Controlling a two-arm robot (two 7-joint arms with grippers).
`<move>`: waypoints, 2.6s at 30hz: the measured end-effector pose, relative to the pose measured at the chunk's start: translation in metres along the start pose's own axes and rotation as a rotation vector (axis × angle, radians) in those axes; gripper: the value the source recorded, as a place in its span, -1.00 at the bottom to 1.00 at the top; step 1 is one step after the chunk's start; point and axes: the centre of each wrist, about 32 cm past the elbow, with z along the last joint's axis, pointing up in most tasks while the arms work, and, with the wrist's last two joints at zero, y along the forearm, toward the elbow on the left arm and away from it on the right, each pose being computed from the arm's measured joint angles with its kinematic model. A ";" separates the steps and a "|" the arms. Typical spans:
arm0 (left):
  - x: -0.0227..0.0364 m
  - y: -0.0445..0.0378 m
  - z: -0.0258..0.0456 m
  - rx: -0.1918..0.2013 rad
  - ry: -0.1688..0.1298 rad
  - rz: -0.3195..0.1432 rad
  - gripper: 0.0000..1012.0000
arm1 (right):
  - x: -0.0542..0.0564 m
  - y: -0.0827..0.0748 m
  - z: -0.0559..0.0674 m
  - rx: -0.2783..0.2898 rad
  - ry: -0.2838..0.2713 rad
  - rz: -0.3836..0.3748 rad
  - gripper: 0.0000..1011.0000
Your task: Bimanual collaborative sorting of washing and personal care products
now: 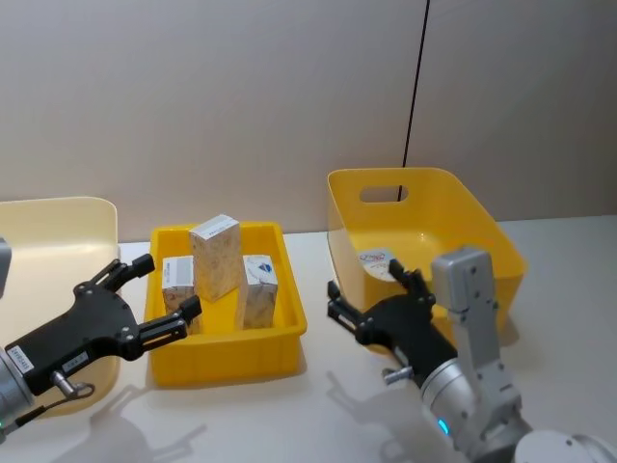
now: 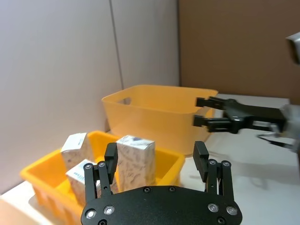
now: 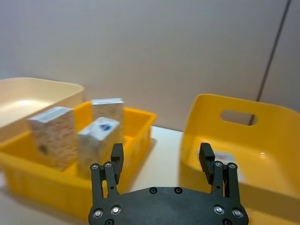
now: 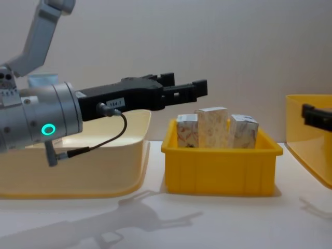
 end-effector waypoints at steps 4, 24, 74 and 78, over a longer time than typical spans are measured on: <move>-0.0047 0.0010 -0.0014 0.014 -0.009 0.033 0.98 | -0.010 -0.011 -0.001 0.004 0.043 0.062 0.98; -0.0353 0.0080 -0.0095 0.094 -0.082 0.256 0.98 | -0.020 -0.020 -0.003 0.005 0.084 0.117 0.98; -0.0823 0.0200 -0.0154 0.163 -0.233 0.600 0.98 | -0.021 0.050 0.009 -0.054 0.091 0.184 0.98; -0.0823 0.0200 -0.0154 0.163 -0.233 0.600 0.98 | -0.023 0.058 0.008 -0.068 0.100 0.192 0.98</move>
